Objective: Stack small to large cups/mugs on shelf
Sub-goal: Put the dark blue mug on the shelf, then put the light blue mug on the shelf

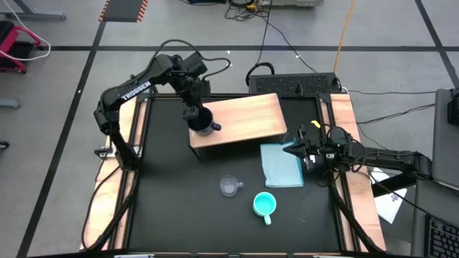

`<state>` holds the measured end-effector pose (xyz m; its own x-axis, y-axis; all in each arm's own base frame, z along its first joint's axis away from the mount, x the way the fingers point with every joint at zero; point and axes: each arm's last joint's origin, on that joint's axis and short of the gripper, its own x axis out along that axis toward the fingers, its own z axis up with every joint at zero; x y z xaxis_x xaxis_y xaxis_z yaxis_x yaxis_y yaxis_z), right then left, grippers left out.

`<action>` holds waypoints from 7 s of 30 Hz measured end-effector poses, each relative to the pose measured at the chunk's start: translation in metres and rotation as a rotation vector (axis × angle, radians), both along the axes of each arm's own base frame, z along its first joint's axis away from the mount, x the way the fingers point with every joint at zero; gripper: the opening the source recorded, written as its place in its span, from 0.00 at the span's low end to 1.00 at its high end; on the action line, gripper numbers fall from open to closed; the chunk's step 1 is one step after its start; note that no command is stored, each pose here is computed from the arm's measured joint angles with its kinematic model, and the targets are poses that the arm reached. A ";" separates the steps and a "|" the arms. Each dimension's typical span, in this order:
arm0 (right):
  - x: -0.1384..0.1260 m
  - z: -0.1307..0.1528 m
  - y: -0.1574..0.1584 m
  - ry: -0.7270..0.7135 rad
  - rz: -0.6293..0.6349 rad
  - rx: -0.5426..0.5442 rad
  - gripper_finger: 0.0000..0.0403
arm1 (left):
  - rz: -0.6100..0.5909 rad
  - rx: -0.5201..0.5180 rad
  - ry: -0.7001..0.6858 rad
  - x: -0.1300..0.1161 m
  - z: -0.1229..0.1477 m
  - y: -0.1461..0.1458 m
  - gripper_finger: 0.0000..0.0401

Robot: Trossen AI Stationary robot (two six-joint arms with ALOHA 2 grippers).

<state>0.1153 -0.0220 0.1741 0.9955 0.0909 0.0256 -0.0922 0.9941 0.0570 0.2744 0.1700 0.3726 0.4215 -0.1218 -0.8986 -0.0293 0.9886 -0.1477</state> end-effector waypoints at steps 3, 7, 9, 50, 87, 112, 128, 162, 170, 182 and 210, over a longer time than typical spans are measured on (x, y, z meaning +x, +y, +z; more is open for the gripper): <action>0.000 0.000 0.000 0.000 0.000 0.000 0.00 | 0.000 0.007 -0.009 0.000 0.000 0.002 0.04; 0.000 0.000 0.000 -0.003 0.000 -0.001 0.00 | 0.000 0.000 0.004 0.000 -0.004 0.001 0.04; 0.000 0.001 0.000 -0.007 0.000 -0.002 0.00 | 0.002 -0.006 0.028 0.000 -0.010 0.002 0.04; 0.000 0.001 0.000 -0.007 0.000 -0.002 0.00 | -0.026 0.014 0.094 0.015 -0.038 0.014 0.20; 0.000 0.001 0.000 -0.007 0.000 -0.002 0.00 | 0.043 0.078 -0.078 -0.004 0.059 -0.007 0.53; 0.000 0.000 0.000 -0.002 0.001 0.025 0.00 | -0.064 0.194 -0.403 -0.108 0.011 -0.135 0.00; 0.000 -0.001 0.000 0.011 0.001 0.028 0.00 | -0.147 0.216 -0.628 -0.088 -0.096 -0.194 0.00; 0.000 -0.001 0.000 0.018 0.001 0.038 0.00 | -0.045 0.247 -0.971 -0.125 -0.215 -0.224 0.00; 0.000 -0.001 0.000 0.017 0.001 0.038 0.00 | -0.031 0.250 -0.992 -0.129 -0.220 -0.222 0.00; 0.000 -0.001 0.000 0.018 0.001 0.038 0.00 | -0.032 0.250 -0.991 -0.129 -0.220 -0.222 0.00; -0.002 0.017 0.017 -0.159 0.274 0.016 0.00 | -0.045 0.267 -0.987 -0.129 -0.221 -0.222 0.00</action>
<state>0.1138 -0.0048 0.1911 0.9176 0.3533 0.1822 -0.3653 0.9302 0.0356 0.1458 -0.0523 0.1518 0.9882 -0.0028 -0.1533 0.0243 0.9900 0.1392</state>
